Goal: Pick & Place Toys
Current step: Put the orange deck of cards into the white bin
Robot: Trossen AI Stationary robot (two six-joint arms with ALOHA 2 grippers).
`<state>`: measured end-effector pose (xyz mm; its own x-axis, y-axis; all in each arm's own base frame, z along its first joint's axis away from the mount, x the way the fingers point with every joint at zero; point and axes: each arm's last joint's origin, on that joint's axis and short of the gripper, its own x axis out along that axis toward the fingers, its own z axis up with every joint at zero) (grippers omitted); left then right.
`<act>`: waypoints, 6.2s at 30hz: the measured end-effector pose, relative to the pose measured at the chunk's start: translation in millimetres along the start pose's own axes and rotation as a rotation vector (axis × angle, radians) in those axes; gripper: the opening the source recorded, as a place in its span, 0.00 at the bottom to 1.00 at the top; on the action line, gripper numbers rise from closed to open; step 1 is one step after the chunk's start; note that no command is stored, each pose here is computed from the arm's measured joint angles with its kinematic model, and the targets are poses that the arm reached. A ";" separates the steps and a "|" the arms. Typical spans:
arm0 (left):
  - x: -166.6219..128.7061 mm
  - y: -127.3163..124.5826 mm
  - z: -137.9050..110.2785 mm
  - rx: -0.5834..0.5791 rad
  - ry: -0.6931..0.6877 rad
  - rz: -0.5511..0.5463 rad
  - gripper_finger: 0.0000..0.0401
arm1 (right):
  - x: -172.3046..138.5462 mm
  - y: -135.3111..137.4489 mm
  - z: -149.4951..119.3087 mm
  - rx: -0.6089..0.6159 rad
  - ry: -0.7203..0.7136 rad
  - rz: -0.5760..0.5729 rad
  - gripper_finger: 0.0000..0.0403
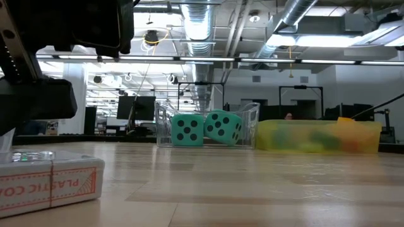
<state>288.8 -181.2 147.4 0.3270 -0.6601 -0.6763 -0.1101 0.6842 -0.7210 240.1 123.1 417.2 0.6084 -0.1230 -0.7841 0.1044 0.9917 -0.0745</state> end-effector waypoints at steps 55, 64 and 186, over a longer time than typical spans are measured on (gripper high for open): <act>2.6 -4.1 0.8 0.026 -0.008 -0.044 0.98 | 0.1 0.0 0.0 0.009 0.000 0.000 0.71; 3.4 -2.9 -1.3 0.012 -0.012 -0.014 0.96 | 0.1 0.0 -0.1 0.018 0.000 0.000 0.71; -8.1 -63.0 4.1 0.139 -0.137 0.643 0.74 | 31.1 -13.8 12.8 -0.052 -0.062 -0.031 0.71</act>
<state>296.9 -217.7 198.9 0.3539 -0.0691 -0.9327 -0.2039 0.9676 -0.1490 267.7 105.1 401.7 0.6533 -0.1545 -0.7412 0.0840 0.9877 -0.1319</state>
